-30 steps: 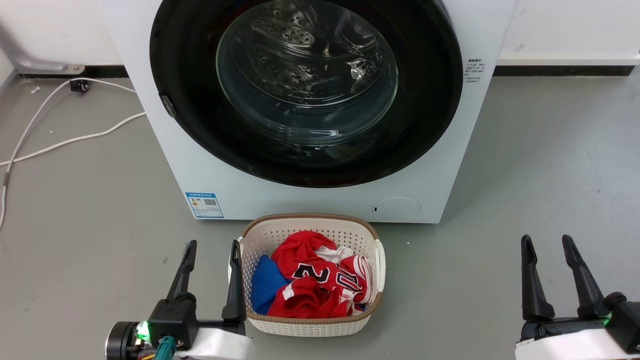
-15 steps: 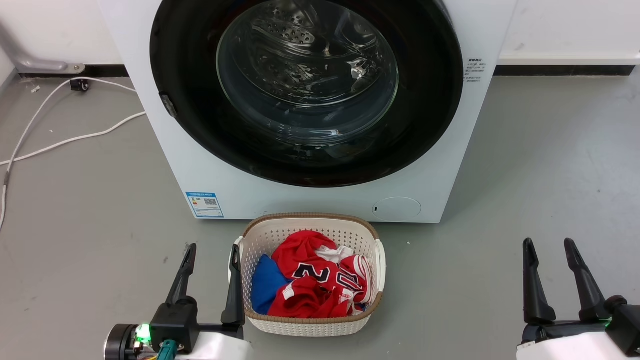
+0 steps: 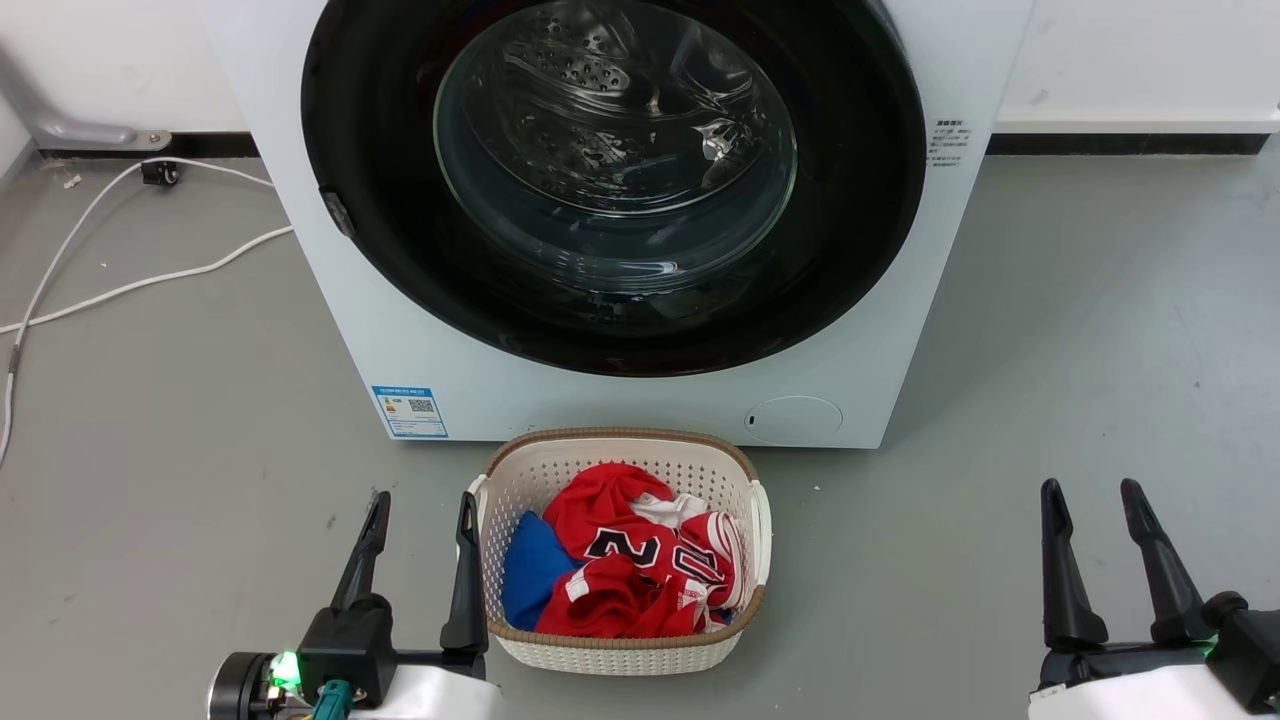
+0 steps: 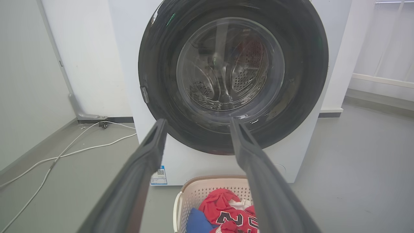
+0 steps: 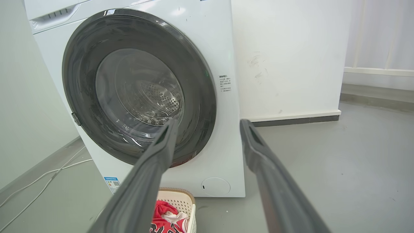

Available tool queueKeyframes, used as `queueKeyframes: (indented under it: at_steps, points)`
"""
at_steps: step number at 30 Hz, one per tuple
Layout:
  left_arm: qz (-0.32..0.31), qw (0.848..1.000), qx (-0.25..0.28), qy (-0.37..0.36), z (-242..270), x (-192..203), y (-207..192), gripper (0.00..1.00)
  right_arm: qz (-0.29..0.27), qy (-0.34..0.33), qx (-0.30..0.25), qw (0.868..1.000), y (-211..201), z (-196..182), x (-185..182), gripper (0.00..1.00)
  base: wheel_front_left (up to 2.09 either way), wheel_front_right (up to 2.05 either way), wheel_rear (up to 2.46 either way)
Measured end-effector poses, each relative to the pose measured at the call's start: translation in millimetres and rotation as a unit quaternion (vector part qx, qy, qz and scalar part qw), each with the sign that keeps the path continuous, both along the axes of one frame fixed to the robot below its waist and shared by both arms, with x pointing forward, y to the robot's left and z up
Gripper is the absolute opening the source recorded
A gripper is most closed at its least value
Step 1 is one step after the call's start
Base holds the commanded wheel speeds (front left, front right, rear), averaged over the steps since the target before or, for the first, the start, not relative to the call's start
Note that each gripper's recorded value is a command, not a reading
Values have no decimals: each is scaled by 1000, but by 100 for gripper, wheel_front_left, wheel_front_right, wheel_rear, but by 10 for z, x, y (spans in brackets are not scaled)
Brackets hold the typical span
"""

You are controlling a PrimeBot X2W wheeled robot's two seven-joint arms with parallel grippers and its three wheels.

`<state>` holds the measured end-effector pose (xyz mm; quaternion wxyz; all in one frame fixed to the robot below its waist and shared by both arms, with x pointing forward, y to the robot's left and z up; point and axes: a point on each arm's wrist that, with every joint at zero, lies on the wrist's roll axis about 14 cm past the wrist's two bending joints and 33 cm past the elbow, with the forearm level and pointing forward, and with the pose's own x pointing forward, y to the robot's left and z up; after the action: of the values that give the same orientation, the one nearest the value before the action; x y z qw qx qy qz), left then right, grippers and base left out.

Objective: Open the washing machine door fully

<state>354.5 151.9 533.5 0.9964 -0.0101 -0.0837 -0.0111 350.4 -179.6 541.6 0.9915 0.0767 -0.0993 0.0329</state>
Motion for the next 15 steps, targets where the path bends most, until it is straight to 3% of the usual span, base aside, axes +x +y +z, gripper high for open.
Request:
queueKeyframes:
  at_steps: [1,2,7,12,15]
  points:
    - [0,1000,0,0,-3,0,2,100,1,0,-1,1000,3,0,1,23,0,0,0]
    - [0,1000,0,1,-4,0,2,100,1,0,-1,1000,9,1,1,0,0,0,0]
    - [1,1000,-1,2,-9,-3,2,100,9,-5,21,1000,58,31,-3,0,0,0,0]
    - [2,1000,-1,1,-4,-5,1,100,24,-1,173,985,121,22,-13,0,0,0,0]
    - [0,1000,-1,1,-9,-12,-9,100,11,23,302,953,51,-148,-21,0,0,0,0]
